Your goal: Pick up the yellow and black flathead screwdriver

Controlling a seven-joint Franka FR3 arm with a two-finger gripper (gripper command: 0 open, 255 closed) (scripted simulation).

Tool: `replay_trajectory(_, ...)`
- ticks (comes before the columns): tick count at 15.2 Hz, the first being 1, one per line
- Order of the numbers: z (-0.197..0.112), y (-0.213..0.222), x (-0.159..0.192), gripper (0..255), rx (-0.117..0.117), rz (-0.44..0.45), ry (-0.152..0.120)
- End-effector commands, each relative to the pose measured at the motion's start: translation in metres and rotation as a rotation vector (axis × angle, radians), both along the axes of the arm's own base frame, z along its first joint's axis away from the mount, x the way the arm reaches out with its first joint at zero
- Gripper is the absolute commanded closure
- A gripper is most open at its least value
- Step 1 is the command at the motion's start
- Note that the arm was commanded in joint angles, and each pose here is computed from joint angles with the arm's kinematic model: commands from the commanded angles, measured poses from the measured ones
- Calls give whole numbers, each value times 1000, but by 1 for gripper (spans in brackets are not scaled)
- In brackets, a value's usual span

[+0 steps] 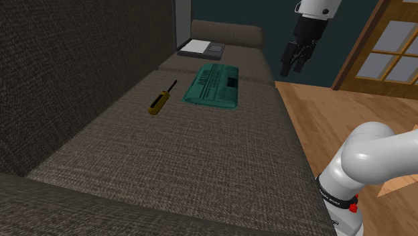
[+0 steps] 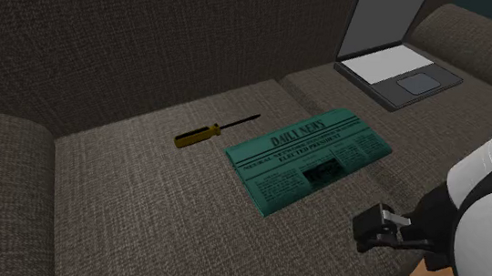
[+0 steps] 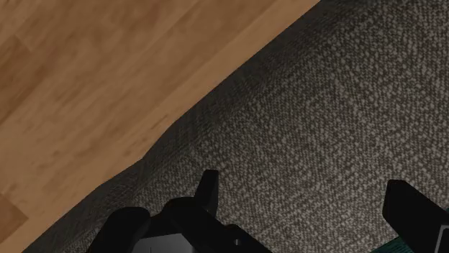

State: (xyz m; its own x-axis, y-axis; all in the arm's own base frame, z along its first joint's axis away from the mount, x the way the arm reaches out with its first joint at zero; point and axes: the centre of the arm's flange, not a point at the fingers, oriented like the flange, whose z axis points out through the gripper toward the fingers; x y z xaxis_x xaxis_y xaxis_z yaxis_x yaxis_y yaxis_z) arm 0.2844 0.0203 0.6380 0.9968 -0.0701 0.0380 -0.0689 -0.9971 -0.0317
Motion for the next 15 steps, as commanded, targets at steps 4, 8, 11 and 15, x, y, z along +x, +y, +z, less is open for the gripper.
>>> replay_trajectory(4,-5,33,22,0,5,-33,10)
replay_trajectory(8,-12,76,52,0,12,-77,24)
replay_trajectory(11,-17,107,76,0,17,-111,35)
replay_trajectory(15,-24,148,110,0,24,-155,49)
